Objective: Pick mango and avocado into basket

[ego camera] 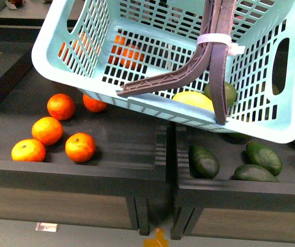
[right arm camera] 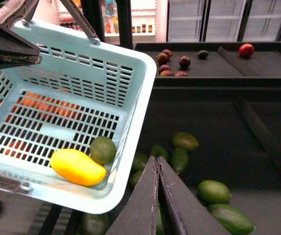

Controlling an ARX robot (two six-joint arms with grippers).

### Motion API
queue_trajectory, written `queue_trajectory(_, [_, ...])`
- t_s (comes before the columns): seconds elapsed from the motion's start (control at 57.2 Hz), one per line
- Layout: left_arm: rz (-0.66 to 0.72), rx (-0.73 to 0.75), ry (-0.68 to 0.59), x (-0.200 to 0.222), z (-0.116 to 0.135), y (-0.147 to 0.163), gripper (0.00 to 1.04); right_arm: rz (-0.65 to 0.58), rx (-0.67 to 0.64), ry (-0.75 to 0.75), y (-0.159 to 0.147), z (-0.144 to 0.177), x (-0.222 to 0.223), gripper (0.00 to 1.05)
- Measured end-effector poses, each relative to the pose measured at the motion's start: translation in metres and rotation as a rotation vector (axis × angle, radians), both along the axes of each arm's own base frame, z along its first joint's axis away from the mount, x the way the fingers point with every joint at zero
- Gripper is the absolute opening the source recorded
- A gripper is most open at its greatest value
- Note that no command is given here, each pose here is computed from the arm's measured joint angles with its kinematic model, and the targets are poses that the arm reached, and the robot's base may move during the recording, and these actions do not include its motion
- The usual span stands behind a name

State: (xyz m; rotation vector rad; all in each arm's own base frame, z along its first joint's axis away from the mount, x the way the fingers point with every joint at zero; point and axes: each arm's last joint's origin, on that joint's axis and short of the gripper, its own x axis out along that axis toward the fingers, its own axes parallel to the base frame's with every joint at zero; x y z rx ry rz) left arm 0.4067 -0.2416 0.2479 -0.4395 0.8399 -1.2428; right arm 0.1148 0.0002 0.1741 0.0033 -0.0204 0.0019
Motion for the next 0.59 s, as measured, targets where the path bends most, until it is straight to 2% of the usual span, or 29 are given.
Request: queue_trajectory(0.594, [-0.002, 0.000, 0.000, 0.000, 0.000, -0.001, 0.11, -0.002, 0.000, 0.003, 0.000, -0.003, -0.018, 0.02])
